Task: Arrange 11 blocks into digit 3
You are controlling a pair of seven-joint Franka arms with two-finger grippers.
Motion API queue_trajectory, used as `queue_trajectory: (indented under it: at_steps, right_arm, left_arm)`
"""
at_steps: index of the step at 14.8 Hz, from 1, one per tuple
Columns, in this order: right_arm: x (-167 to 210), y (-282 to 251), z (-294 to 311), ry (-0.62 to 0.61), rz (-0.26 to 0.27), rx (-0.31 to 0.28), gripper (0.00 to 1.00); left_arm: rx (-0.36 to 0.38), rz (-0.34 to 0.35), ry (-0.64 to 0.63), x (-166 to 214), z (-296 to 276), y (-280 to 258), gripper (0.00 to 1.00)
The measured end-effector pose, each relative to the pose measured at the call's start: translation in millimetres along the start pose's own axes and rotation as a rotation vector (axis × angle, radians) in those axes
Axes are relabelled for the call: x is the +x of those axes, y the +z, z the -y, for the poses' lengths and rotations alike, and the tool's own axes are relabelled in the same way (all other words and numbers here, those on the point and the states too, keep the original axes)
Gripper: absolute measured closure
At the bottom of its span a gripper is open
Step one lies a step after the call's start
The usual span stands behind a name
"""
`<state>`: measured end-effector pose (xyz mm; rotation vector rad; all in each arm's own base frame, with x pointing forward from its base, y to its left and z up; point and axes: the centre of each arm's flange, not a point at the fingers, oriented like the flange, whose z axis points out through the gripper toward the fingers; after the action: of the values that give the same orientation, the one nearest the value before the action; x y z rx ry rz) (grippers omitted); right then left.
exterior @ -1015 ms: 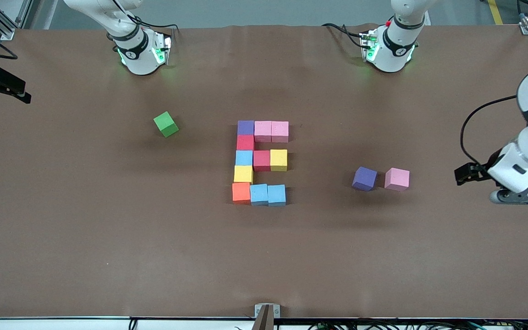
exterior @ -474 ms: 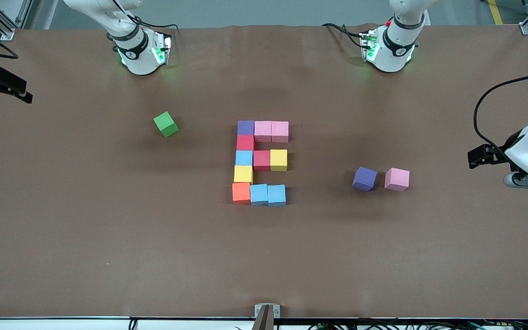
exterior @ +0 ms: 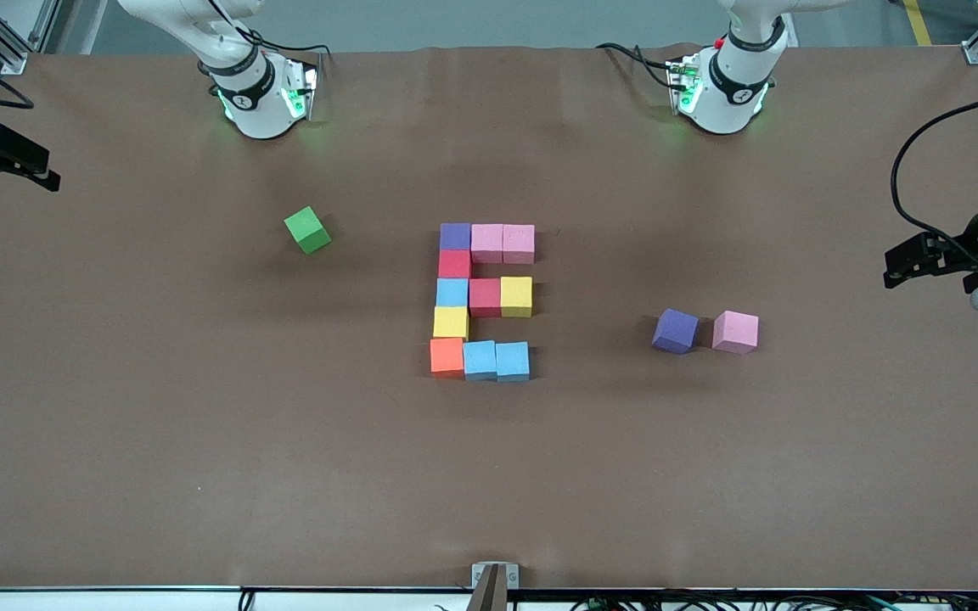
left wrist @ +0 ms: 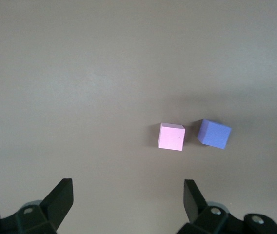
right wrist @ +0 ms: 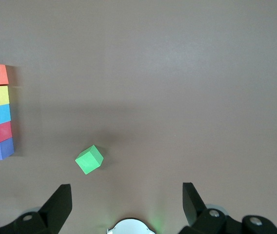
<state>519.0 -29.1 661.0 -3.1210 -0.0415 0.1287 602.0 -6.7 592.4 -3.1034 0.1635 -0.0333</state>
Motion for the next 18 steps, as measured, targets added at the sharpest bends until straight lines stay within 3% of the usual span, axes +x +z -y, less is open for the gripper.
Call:
queue_trajectory:
  at_steps: [10,18]
  right_arm:
    - [0,0,-1,0.002,0.003,-0.004,0.00]
    - [0,1,3,-0.006,0.005,-0.011,0.00]
  left_arm:
    - [-0.092,-0.033,-0.057,-20,21,-29,0.00]
    - [-0.099,-0.052,-0.056,-39,21,-49,0.00]
